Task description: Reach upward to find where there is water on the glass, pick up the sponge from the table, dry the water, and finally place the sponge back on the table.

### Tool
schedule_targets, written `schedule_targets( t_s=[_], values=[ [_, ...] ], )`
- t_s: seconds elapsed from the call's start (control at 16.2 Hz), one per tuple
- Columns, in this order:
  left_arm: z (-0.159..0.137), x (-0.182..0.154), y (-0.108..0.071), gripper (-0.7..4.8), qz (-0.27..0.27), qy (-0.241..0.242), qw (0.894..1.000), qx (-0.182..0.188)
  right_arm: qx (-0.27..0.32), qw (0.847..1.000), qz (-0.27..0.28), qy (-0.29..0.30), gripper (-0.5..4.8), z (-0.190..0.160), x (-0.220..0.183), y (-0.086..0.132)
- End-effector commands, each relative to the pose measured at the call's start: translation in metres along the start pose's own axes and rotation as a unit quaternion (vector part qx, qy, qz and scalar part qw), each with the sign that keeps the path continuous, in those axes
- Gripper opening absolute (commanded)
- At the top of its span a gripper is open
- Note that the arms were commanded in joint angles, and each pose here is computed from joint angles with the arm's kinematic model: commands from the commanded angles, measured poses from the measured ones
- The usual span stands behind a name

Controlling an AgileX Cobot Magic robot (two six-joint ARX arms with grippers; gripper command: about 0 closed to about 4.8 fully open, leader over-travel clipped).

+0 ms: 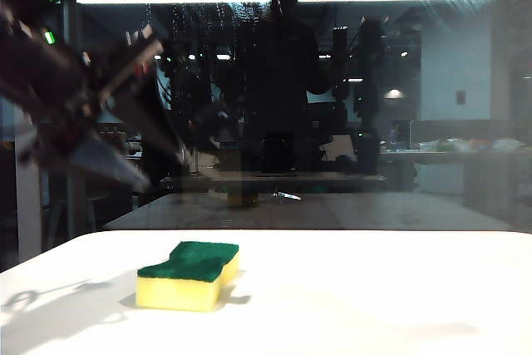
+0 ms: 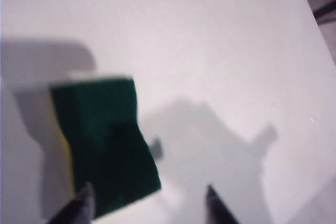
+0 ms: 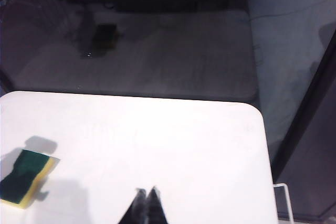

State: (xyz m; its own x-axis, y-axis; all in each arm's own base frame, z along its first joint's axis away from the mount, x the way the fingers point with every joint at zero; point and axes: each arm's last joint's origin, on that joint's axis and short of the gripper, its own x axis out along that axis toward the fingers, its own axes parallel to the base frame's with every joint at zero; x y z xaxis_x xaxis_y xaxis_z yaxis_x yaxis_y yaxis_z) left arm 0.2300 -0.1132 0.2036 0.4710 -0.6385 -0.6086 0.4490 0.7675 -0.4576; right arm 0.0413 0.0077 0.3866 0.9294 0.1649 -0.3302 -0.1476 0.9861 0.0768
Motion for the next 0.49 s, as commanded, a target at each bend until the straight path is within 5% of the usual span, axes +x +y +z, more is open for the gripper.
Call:
schedule_targets(
  t_s=[0.06, 0.49],
  values=[
    [0.013, -0.03, -0.011, 2.56, 0.041, -0.079, 0.993, 0.076, -0.008, 0.999, -0.023, -0.032, -0.05, 0.002, -0.003, -0.001],
    [0.008, -0.101, -0.006, 2.56, 0.143, -0.143, 0.972, 0.121, -0.013, 0.992, -0.049, -0.113, -0.06, -0.017, -0.011, -0.005]
  ],
)
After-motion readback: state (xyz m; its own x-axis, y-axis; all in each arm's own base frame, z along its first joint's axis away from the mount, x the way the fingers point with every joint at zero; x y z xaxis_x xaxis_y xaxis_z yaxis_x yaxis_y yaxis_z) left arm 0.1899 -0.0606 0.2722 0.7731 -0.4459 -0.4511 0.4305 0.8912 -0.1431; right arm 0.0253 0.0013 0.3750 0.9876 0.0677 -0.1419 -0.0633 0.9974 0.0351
